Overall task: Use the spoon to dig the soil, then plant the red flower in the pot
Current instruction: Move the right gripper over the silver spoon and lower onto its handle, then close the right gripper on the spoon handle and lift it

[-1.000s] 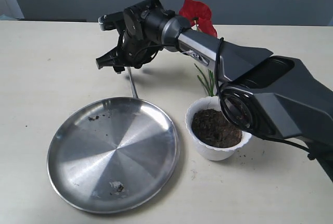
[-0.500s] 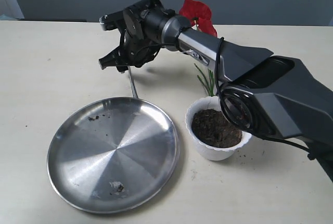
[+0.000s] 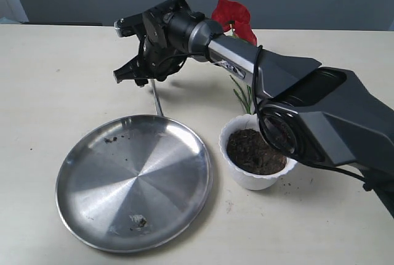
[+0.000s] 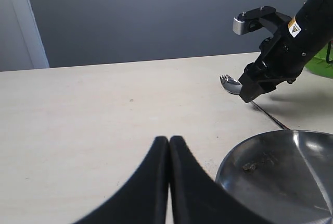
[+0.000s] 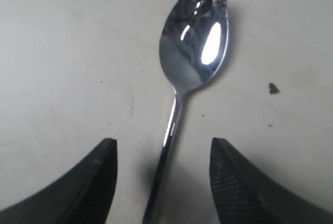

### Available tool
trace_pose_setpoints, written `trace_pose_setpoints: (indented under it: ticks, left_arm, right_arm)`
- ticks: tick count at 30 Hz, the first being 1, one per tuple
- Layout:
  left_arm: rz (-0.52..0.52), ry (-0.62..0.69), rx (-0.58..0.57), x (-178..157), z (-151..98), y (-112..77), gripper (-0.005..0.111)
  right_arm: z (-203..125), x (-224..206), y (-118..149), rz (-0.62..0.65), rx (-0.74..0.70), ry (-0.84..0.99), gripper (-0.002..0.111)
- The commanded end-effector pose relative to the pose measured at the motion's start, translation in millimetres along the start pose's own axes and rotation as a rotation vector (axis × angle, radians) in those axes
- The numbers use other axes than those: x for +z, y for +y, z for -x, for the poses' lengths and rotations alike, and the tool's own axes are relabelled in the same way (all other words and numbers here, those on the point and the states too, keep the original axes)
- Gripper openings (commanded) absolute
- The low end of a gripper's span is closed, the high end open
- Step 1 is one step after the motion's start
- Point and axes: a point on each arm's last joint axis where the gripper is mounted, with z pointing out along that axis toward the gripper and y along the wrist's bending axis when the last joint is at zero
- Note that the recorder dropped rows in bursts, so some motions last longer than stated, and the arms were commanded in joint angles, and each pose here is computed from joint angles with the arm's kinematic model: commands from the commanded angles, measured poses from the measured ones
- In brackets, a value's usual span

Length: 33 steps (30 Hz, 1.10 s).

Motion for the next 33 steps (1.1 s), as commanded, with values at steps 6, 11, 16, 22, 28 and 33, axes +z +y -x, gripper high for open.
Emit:
trace_pose_setpoints:
  ticks: [6,11,16,22,28,33]
  left_arm:
    - [-0.005,-0.010,-0.003,-1,2,-0.2,0.000]
    - [-0.005,-0.010,-0.003,-1,2,-0.2,0.000]
    - [-0.005,-0.010,-0.003,-1,2,-0.2,0.000]
    - [-0.005,-0.010,-0.003,-1,2,-0.2,0.000]
    - [-0.005,-0.010,-0.003,-1,2,-0.2,0.000]
    - [-0.005,-0.010,-0.003,-1,2,-0.2,0.000]
  right_arm:
    - [9,-1,6,-0.039,-0.009,-0.109,0.052]
    - [-2,18,5,-0.046,-0.004,-0.064,0.052]
    - [-13,34,5,-0.052,0.003,-0.021,0.052]
    - [-18,38,4,-0.057,0.007,0.002,0.046]
    - [-28,37,2,-0.084,0.010,0.118,0.029]
    - [-35,36,-1,-0.118,-0.022,0.202,0.009]
